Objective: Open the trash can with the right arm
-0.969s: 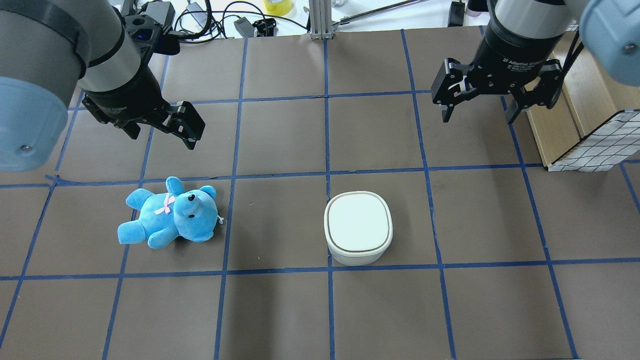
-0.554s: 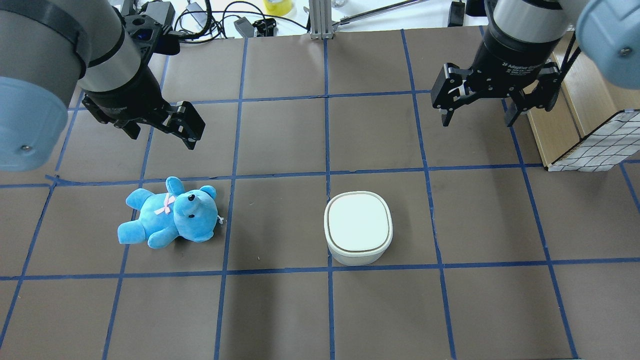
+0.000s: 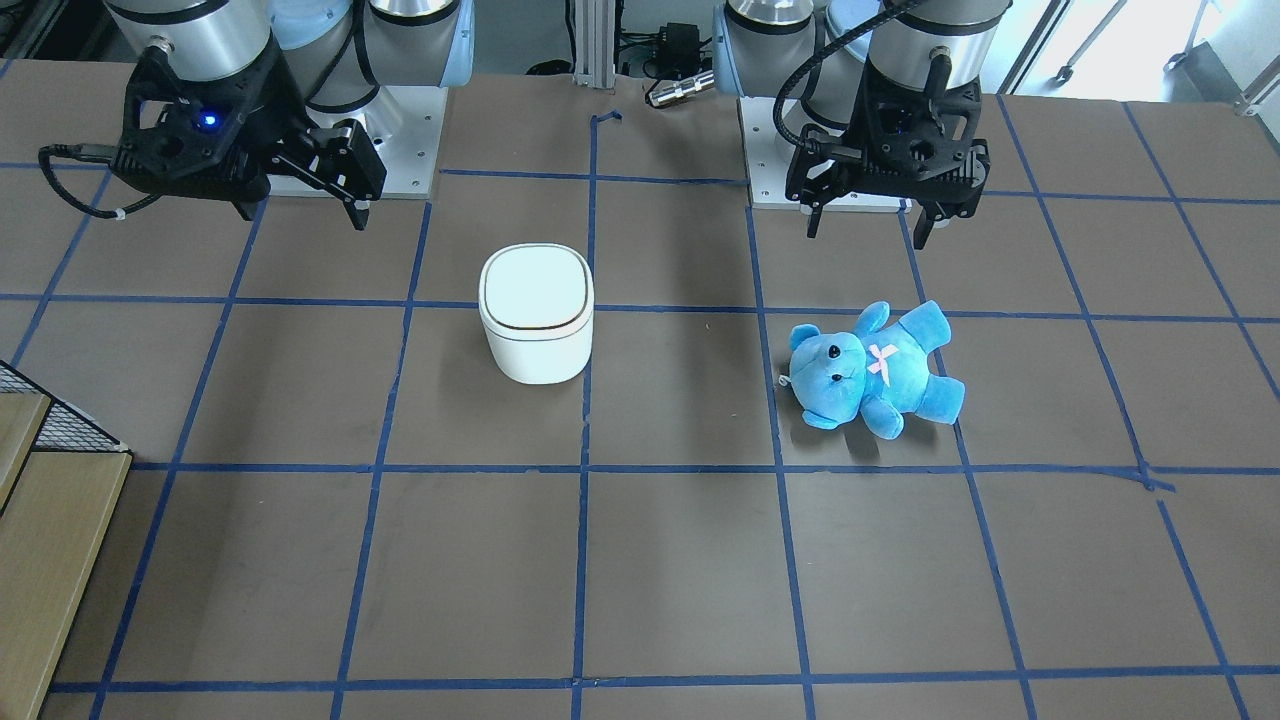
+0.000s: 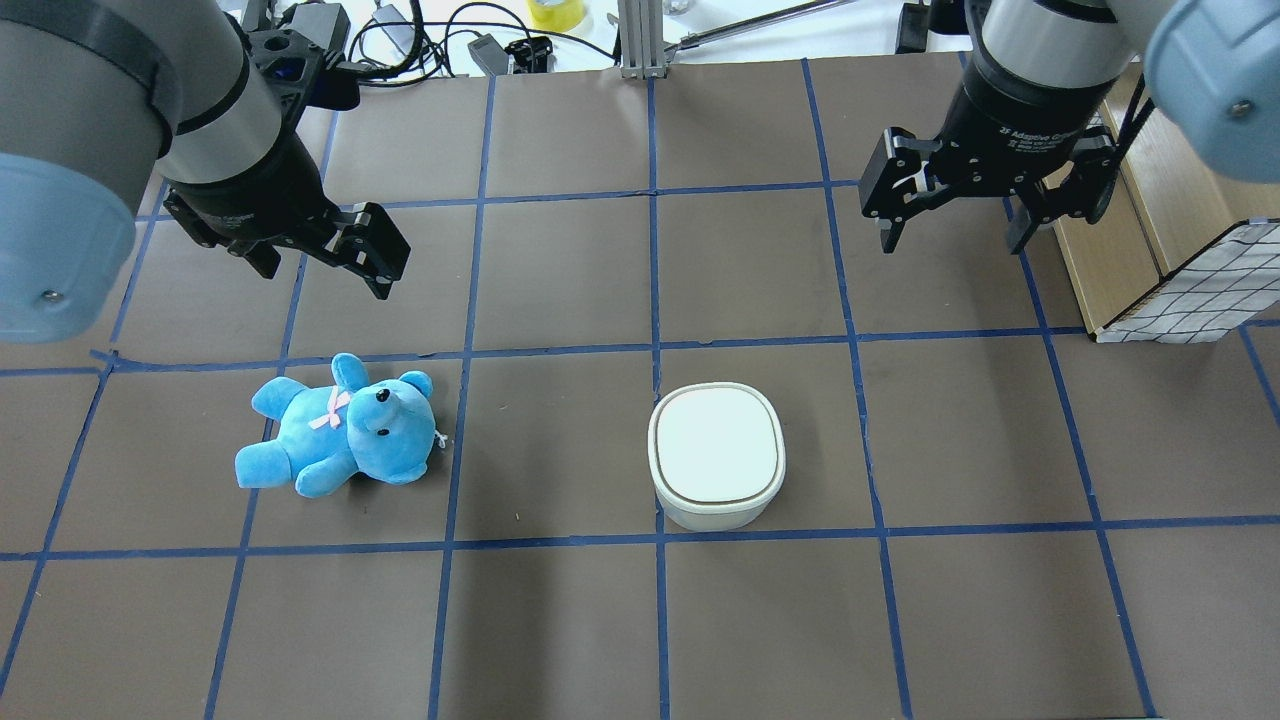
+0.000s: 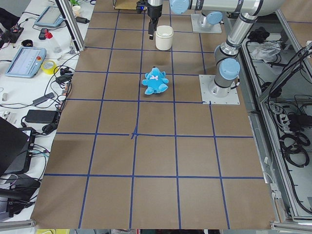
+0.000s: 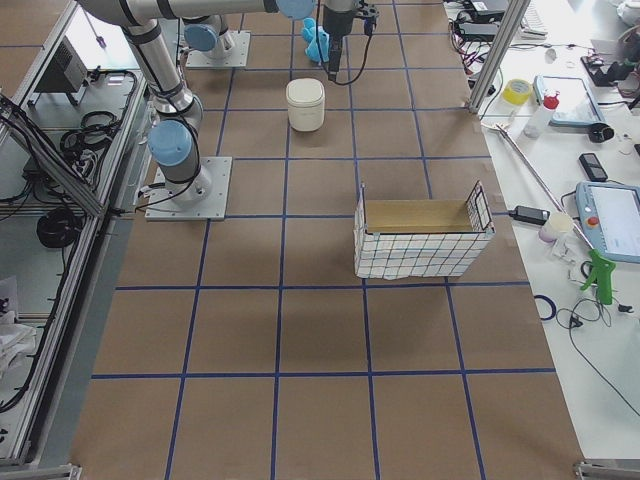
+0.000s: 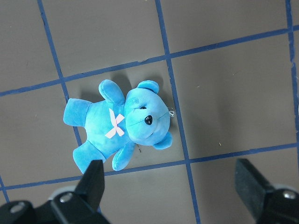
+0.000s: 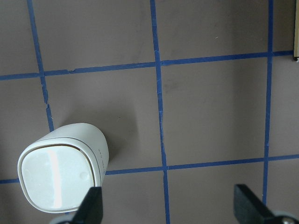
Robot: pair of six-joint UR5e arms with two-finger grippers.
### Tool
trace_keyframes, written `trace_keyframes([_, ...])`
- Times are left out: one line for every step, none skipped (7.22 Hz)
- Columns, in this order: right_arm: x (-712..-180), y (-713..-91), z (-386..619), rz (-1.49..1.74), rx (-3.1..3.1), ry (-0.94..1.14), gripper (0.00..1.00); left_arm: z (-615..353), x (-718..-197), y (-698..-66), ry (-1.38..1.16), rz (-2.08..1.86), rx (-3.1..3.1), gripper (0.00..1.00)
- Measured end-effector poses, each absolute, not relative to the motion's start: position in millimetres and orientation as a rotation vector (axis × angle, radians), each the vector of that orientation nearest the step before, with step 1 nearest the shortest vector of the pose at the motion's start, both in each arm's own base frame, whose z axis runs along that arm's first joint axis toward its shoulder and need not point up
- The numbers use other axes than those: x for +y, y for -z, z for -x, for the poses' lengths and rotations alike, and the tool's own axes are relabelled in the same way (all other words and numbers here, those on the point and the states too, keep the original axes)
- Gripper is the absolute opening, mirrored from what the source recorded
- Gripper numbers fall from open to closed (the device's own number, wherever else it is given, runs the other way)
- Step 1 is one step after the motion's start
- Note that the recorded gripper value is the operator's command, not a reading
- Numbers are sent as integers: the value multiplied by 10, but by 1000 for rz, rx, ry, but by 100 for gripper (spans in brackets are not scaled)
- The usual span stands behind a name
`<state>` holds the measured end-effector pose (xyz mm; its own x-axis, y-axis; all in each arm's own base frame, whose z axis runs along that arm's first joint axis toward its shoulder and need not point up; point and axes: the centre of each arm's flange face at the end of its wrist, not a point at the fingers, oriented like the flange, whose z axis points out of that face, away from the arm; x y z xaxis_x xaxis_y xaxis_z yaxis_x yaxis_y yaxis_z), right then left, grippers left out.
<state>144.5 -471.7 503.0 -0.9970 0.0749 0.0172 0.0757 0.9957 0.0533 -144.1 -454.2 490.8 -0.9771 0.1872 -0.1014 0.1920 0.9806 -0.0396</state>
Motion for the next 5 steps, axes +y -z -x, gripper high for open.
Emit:
trace_keyframes([-4712, -5002, -1452, 122, -3125, 93, 56, 1441, -4542, -4908, 75, -291, 3030, 100])
trace_keyframes([-4706, -4957, -1460, 122, -3127, 104, 26, 1442, -4542, -4908, 75, -291, 3030, 100])
trace_keyframes([-4689, -4894, -1474, 117, -3128, 122, 13, 1442, -4542, -4908, 75, -291, 3030, 100])
trace_keyframes([-4664, -4825, -1512, 105, -3133, 140, 0, 1442, -4542, -4908, 75, -291, 3030, 100])
trace_keyframes([-4631, -4760, -1598, 83, -3148, 161, 0, 1442, -4542, -4908, 75, -291, 3030, 100])
